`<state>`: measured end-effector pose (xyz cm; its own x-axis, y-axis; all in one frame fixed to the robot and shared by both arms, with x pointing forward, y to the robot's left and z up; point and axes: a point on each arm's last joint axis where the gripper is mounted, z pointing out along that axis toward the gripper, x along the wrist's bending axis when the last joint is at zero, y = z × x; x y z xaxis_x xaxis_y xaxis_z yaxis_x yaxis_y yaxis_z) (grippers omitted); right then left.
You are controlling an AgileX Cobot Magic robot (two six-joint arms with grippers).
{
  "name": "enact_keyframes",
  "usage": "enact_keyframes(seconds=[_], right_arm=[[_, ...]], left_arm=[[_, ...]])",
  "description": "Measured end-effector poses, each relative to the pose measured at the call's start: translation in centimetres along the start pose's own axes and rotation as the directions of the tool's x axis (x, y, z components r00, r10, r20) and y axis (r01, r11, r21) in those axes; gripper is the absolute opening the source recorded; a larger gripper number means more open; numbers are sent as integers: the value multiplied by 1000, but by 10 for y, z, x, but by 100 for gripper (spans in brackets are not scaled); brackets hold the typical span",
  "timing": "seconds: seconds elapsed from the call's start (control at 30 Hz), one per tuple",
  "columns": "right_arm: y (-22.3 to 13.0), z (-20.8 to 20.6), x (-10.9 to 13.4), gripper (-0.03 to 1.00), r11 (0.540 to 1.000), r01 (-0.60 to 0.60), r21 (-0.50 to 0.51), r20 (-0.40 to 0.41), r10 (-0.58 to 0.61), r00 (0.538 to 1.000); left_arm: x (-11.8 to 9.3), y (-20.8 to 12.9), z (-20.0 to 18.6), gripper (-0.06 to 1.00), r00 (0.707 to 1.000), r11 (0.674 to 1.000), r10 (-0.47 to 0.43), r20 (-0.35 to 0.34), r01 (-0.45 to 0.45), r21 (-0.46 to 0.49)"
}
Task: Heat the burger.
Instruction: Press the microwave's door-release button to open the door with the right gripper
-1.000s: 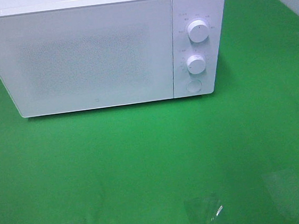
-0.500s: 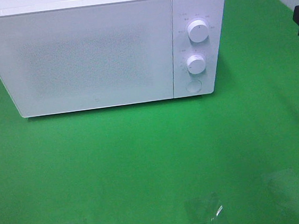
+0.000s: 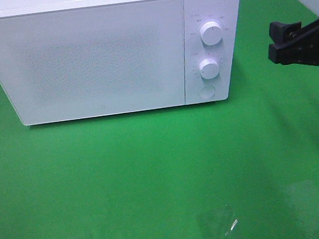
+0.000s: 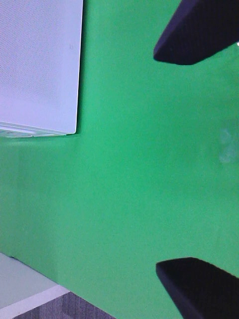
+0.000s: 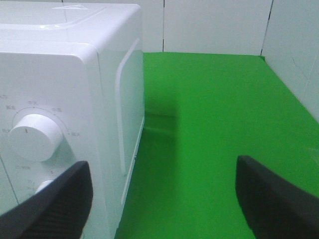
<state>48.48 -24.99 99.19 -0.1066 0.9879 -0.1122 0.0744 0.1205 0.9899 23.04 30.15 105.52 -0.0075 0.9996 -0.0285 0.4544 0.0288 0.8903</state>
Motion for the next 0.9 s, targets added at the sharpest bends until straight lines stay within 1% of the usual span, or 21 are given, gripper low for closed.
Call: enact_keyframes(seconds=[0.03, 0.07, 0.1, 0.17, 0.2, 0.23, 0.27, 0.33, 0.37, 0.4, 0.47, 0.5, 0.53, 0.57, 0.6, 0.7, 0.73, 0.83, 0.9], right_arm=[[0, 0, 0, 76, 1000, 0, 0, 0, 0, 1000], [-3, 2, 8, 76, 1000, 0, -5, -7, 0, 1000], [-3, 2, 8, 76, 1000, 0, -5, -7, 0, 1000], [-8, 5, 24, 76, 999, -25, -21, -19, 25, 1000], [-8, 5, 24, 76, 999, -25, -21, -19, 25, 1000], [-12, 5, 33, 76, 999, -35, -20, -26, 35, 999], [-12, 5, 33, 76, 999, -35, -20, -26, 35, 999], [-14, 5, 36, 76, 999, -37, -16, -32, 36, 999], [-19, 5, 46, 76, 999, -45, -9, -36, 45, 998], [-19, 5, 46, 76, 999, -45, -9, -36, 45, 998], [-27, 3, 61, 76, 998, -67, 7, -42, 67, 997], [-27, 3, 61, 76, 998, -67, 7, -42, 67, 997], [-30, 1, 70, 76, 997, -80, 12, -47, 80, 996], [-30, 1, 70, 76, 997, -80, 12, -47, 80, 996], [-34, -1, 78, 76, 996, -83, 19, -57, 84, 995], [-35, -2, 81, 76, 996, -82, 21, -61, 84, 995], [-39, -5, 90, 76, 997, -76, 22, -78, 78, 994], [-41, -5, 92, 76, 997, -71, 26, -82, 73, 994], [-51, -4, 94, 76, 995, -80, 61, -67, 84, 994]], left_arm=[[0, 0, 0, 99, 1000, 1000, 0, 0, 0, 0], [0, 0, 0, 99, 1000, 1000, 0, 0, 0, 0], [0, 0, 0, 99, 1000, 1000, 0, 0, 0, 0], [0, 0, 0, 99, 1000, 1000, 0, 0, 0, 0], [0, 0, 0, 99, 1000, 1000, 0, 0, 0, 0], [0, 0, 0, 99, 1000, 1000, 0, 0, 0, 0], [0, 0, 0, 99, 1000, 1000, 0, 0, 0, 0], [0, 0, 0, 99, 1000, 1000, 0, 0, 0, 0], [0, 0, 0, 99, 1000, 1000, 0, 0, 0, 0], [0, 0, 0, 99, 1000, 1000, 0, 0, 0, 0], [0, 0, 0, 99, 1000, 1000, 0, 0, 0, 0], [0, 0, 0, 99, 1000, 1000, 0, 0, 0, 0], [0, 0, 0, 99, 1000, 1000, 0, 0, 0, 0], [0, 0, 0, 99, 1000, 1000, 0, 0, 0, 0], [0, 0, 0, 99, 1000, 1000, 0, 0, 0, 0], [0, 0, 0, 99, 1000, 1000, 0, 0, 0, 0], [0, 0, 0, 99, 1000, 1000, 0, 0, 0, 0], [0, 0, 0, 99, 1000, 1000, 0, 0, 0, 0], [0, 0, 0, 99, 1000, 1000, 0, 0, 0, 0]])
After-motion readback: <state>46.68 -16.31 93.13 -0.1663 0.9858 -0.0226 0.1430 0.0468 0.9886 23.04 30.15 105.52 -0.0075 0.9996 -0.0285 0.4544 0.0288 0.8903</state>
